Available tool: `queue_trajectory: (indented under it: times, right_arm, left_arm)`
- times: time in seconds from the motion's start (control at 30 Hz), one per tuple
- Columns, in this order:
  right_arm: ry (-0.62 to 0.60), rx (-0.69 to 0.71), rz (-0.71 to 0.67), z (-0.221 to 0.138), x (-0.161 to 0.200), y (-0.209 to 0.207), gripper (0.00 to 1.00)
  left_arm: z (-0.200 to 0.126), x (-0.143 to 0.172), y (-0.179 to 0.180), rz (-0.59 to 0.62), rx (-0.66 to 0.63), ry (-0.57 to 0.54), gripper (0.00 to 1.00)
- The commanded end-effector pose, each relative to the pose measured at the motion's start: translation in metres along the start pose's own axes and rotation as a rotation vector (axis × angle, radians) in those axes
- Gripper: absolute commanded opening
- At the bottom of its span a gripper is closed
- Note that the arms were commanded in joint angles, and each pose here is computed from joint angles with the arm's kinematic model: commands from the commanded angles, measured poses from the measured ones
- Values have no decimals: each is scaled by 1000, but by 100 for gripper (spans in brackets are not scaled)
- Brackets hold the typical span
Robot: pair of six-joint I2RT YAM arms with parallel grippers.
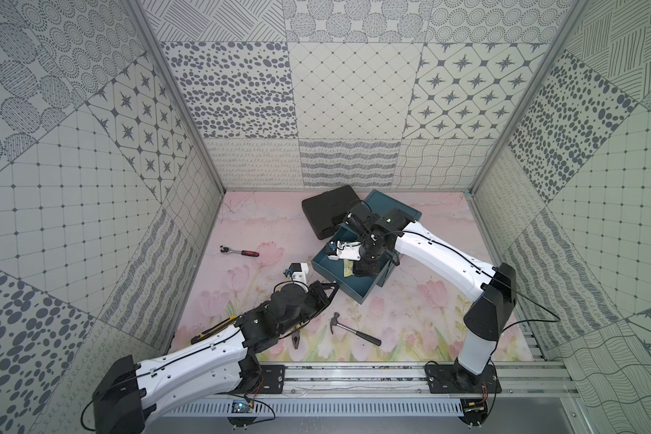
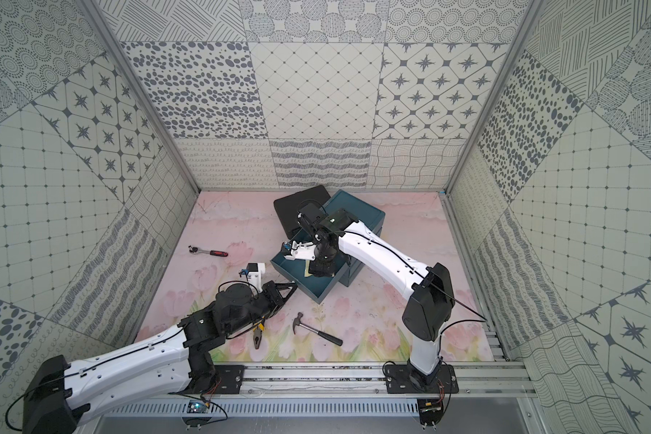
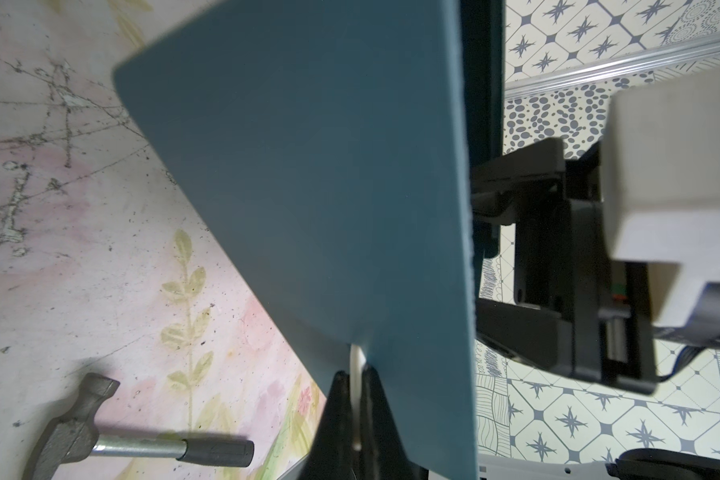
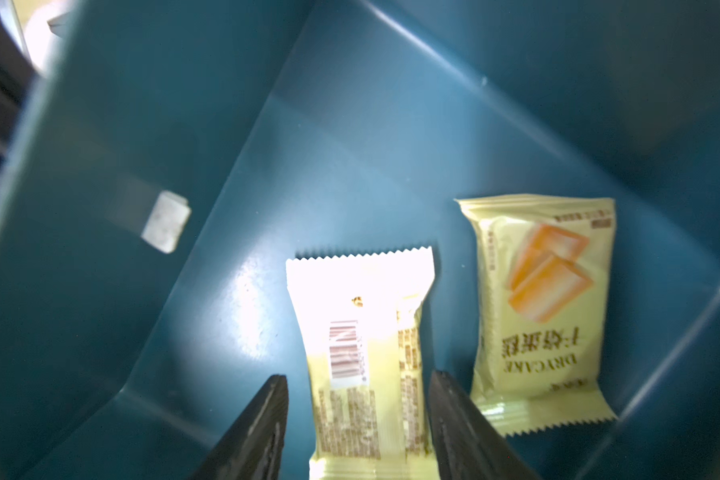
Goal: Take the cookies out of the drawer
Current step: Pick up the cookie from the drawer.
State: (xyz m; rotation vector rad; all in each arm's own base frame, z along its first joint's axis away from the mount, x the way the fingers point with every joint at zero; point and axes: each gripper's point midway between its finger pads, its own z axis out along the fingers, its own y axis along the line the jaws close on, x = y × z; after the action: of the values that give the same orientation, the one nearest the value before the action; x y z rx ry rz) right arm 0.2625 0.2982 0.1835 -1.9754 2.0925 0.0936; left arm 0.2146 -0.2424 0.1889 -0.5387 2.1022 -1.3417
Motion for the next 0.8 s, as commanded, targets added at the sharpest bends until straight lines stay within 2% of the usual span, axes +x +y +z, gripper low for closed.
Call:
queue_trajectory:
  times: [0.0,0.43,0.77]
  right_arm:
    - [9,3,-22,4,-3,-4,59]
    - [65,20,-26,15,6,-8,59]
    - [92,49,-34,17,10,-12,47]
  left_arm:
    - [0,2,-1,39,0,12,0]
    - [-2,1,-3,43,5,4,0]
    - [-3,0,-2,43,3,2,0]
